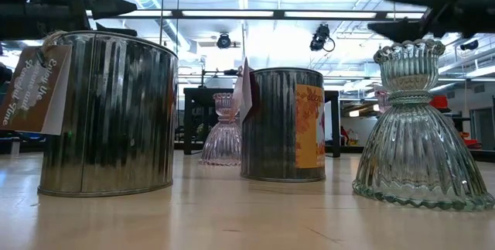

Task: Pick & Place candle stick holders
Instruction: Put the right red candle holder on the shelf

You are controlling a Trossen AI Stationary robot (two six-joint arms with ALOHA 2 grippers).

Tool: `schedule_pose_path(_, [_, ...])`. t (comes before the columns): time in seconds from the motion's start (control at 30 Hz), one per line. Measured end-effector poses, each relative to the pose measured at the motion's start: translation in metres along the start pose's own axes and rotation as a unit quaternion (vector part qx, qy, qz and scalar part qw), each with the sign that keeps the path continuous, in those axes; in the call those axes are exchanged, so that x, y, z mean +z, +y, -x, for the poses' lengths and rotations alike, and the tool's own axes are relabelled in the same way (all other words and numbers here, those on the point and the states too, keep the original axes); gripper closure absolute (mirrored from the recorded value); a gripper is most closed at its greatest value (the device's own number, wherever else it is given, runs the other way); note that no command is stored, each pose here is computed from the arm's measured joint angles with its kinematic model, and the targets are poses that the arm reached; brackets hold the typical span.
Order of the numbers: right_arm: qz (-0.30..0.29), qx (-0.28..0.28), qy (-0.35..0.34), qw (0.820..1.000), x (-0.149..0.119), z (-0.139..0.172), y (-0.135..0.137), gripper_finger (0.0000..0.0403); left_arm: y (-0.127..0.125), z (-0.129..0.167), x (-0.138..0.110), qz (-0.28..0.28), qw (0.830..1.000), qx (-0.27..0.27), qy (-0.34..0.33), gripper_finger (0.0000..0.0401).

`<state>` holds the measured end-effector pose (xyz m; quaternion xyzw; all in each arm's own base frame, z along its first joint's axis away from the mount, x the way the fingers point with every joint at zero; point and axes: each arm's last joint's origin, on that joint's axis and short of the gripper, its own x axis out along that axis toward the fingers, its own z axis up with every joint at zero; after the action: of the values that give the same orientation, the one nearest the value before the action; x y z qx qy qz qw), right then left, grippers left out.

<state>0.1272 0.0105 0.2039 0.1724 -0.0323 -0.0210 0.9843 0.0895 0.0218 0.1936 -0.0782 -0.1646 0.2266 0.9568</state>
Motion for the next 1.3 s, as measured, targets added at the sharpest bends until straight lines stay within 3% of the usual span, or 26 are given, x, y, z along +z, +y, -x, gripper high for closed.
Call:
schedule_pose_path(0.3, [-0.045, 0.071, 0.096, 0.992, -0.029, -0.019, 0.022, 0.0198, 0.0, 0.0, 0.0, 0.001, 1.0, -0.006, 0.001, 0.0011])
schedule_pose_path(0.57, [-0.099, 0.092, 0.171, 0.976, -0.051, -0.016, 0.042, 0.0203, 0.0, 0.0, 0.0, 0.021, 1.0, -0.006, 0.001, 0.0011])
schedule_pose_path(0.9, [-0.094, 0.023, 0.223, 0.97, -0.069, -0.012, 0.039, 0.0203, 0.0, 0.0, -0.001, 0.047, 0.999, -0.005, 0.008, 0.0011])
schedule_pose_path(1.3, [-0.094, 0.004, 0.241, 0.966, -0.074, -0.011, 0.036, 0.0199, 0.0, 0.0, -0.002, 0.044, 0.999, -0.007, 0.012, 0.0011])
